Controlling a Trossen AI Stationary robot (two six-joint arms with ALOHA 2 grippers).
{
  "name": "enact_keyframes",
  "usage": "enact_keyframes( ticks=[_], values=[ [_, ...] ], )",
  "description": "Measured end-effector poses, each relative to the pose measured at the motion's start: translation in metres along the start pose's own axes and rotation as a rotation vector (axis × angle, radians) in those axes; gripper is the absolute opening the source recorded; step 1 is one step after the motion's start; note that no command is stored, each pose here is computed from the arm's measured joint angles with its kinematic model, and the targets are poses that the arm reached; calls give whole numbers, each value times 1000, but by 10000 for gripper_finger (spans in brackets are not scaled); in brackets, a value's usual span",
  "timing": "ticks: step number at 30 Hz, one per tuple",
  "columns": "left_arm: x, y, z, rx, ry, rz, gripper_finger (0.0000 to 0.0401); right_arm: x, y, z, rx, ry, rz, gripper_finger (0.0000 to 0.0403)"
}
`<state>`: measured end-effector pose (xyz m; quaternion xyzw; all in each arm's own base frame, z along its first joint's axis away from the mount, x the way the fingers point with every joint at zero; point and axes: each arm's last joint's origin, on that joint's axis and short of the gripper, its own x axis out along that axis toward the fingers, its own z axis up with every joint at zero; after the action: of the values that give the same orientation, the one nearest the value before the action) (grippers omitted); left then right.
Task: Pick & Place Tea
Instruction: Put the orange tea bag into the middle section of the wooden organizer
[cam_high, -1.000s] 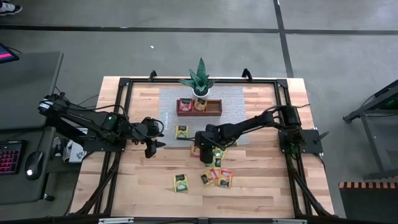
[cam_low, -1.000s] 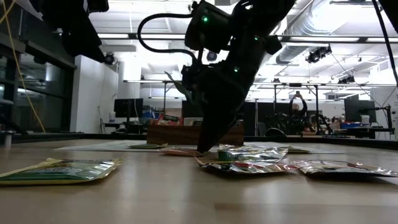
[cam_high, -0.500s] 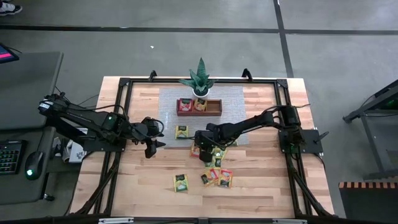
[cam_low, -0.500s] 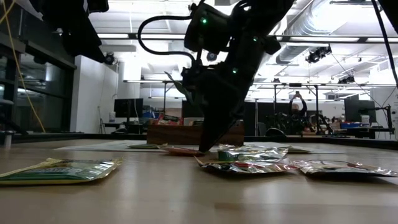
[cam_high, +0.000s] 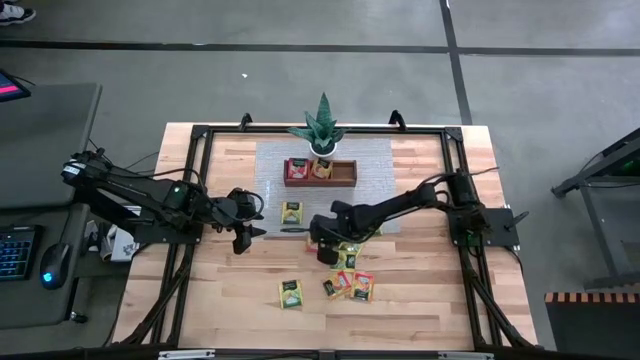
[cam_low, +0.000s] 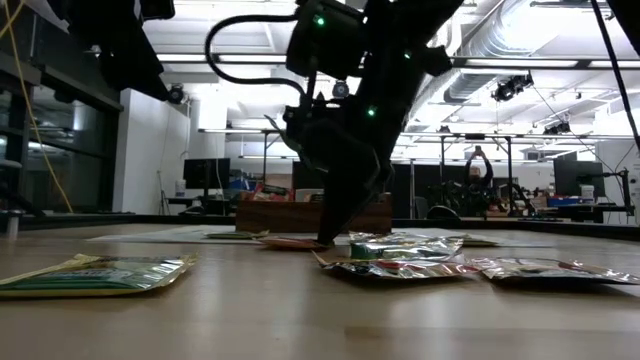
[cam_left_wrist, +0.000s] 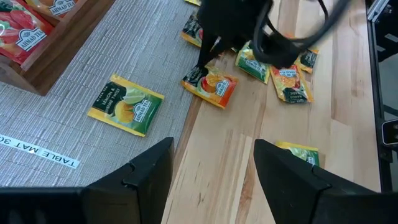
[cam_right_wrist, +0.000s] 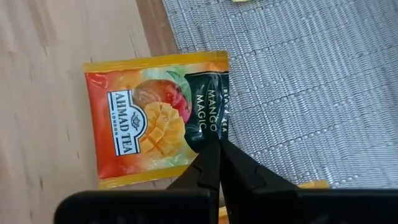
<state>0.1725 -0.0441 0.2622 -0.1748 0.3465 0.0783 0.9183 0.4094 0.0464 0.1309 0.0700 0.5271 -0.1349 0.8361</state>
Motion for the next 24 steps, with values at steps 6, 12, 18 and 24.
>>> enact_keyframes(
  ticks=[6, 12, 18, 24],
  values=[
    [0, 0, 0, 0, -1, -1, 220, -18, 12, 17, -76, -53, -69, 1],
    [0, 0, 0, -1, -1, -1, 220, -40, 25, 34, -138, -113, -108, 0],
    [0, 0, 0, -1, -1, -2, 220, -61, 28, 49, -206, -147, -183, 0],
    [0, 0, 0, -2, -2, -2, 220, -79, 24, 60, -278, -138, -271, 0]
  ],
)
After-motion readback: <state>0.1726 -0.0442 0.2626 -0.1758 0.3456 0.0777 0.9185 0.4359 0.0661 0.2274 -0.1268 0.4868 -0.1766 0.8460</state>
